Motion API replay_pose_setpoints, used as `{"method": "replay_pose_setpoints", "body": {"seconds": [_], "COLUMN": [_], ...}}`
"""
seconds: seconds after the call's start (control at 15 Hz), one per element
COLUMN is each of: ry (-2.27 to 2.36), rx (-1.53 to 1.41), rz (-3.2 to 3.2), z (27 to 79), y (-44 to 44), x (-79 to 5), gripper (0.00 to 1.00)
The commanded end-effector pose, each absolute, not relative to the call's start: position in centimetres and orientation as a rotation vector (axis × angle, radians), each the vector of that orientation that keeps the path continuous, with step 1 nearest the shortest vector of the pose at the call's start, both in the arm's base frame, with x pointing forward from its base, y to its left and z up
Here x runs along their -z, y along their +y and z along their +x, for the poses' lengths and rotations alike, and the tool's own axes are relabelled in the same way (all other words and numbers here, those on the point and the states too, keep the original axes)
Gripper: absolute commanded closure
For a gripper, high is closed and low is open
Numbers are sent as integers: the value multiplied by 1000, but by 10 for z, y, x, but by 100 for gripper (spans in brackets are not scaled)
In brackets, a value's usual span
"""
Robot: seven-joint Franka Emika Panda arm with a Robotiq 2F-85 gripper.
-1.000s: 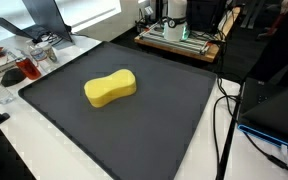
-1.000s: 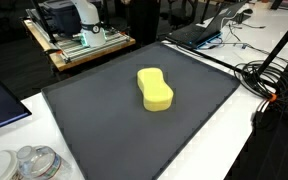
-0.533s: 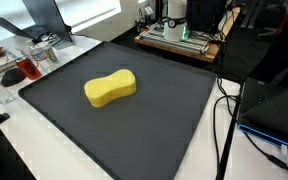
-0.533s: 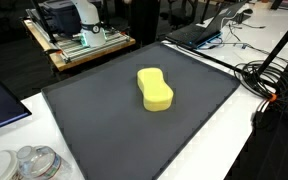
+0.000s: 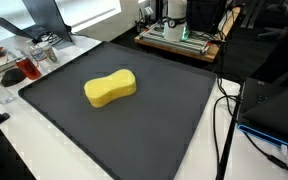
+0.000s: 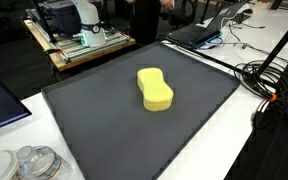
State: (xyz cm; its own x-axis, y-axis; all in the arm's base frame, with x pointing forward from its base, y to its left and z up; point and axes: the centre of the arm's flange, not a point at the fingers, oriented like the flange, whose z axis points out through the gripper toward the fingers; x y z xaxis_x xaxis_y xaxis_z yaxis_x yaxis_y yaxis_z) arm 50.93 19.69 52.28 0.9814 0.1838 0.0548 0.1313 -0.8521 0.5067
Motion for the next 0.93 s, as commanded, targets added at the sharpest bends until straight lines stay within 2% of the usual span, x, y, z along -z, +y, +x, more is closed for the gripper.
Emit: {"method": "replay_pose_setpoints", "body": {"seconds": [0.0, 0.6, 0.87], "ry": [187, 207, 214], "rx": [-108, -140, -106], "rz": [2594, 2516, 2528], "z": [535, 563, 554], "y": [192, 219, 218], "x": [-496, -435, -432], "gripper": [0, 0, 0]}}
